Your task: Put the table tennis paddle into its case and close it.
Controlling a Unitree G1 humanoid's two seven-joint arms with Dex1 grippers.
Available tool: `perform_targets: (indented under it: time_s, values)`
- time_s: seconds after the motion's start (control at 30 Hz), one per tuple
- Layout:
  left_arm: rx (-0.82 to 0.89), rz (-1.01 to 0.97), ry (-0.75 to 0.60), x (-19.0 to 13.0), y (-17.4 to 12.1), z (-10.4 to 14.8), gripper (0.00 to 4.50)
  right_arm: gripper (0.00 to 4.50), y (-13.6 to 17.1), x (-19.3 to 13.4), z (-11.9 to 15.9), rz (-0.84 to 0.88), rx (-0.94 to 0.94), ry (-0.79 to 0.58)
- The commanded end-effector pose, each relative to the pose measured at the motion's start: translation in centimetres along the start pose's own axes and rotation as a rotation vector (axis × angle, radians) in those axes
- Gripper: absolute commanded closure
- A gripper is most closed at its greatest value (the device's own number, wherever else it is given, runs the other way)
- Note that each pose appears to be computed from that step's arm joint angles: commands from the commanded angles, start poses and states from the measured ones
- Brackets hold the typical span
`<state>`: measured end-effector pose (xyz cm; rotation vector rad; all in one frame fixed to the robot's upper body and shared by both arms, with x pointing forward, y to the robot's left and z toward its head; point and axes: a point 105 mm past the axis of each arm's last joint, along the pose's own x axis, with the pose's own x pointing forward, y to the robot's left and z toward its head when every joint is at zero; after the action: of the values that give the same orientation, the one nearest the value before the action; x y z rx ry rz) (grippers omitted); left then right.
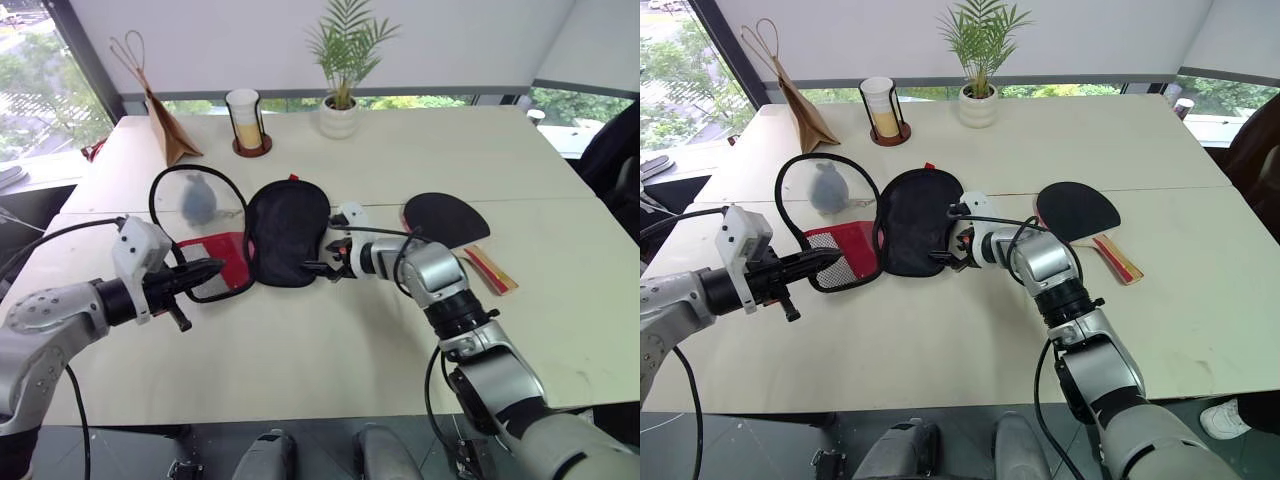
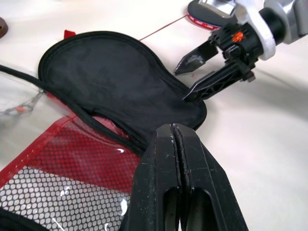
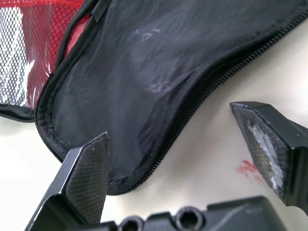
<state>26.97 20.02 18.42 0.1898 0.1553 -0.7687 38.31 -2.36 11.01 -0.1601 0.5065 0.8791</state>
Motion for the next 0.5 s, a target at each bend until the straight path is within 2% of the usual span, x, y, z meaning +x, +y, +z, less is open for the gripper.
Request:
perform_targets:
  time_s: [0.03,0.1,0.17,0.2,0.43,0.5]
  values:
    - [0.024,0.036,-0.032,-1.2,0.6,1.1,4.50,0.07,1.0,1.4,-0.4,0.031,-0.032,0.029]
    - [0.019,0.037,-0.034,-1.2,0.6,1.2,4.50,0.07,1.3,1.7,-0.2,0.042,-0.044,0.028]
    - [0.020,0.038,-0.033,-1.2,0.4,1.1,4.50,0.58,1.7,2.2,-0.2,0.052,-0.062,0.033]
    - [0.020,0.040,-0.035,-1.1,0.4,1.1,4.50,0.90,1.9,2.5,-0.2,0.057,-0.067,0.035]
    - [0.024,0.053,-0.043,-1.0,0.4,1.2,4.50,4.30,2.2,3.3,-0.5,0.066,-0.082,0.044]
    - [0.025,0.057,-0.044,-1.0,0.4,1.2,4.50,4.41,2.1,3.0,-0.6,0.070,-0.091,0.050]
